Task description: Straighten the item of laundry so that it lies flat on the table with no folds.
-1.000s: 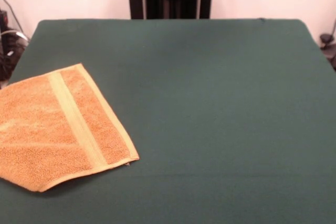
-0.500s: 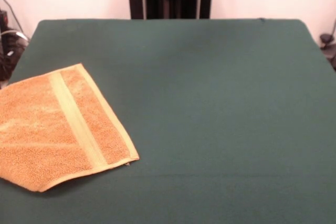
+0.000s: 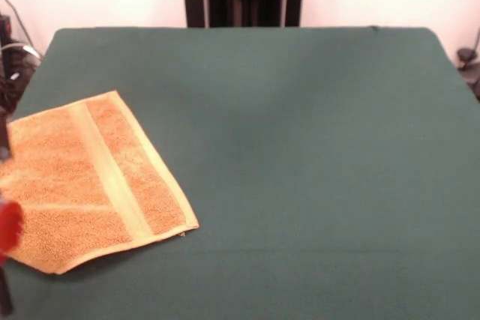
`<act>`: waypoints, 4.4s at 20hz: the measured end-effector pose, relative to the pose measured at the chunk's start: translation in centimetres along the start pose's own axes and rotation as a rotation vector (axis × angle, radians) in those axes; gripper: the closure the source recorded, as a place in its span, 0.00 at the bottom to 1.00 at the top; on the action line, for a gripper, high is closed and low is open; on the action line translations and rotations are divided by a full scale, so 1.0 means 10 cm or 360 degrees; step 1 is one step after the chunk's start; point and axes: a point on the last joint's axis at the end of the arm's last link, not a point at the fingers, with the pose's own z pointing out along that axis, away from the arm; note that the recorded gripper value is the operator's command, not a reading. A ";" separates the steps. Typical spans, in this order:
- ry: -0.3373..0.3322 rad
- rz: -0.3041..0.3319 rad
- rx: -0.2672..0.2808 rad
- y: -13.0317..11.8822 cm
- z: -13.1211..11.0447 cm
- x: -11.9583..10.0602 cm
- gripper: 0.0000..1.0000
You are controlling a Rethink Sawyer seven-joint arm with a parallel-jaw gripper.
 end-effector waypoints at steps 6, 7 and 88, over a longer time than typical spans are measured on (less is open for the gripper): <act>-0.0035 0.0074 0.0057 0.19 0.38 0.09 0.00; -0.0049 0.0097 0.0068 0.17 0.37 0.06 0.00; -0.0359 0.0377 -0.0037 1.44 -1.46 0.71 0.00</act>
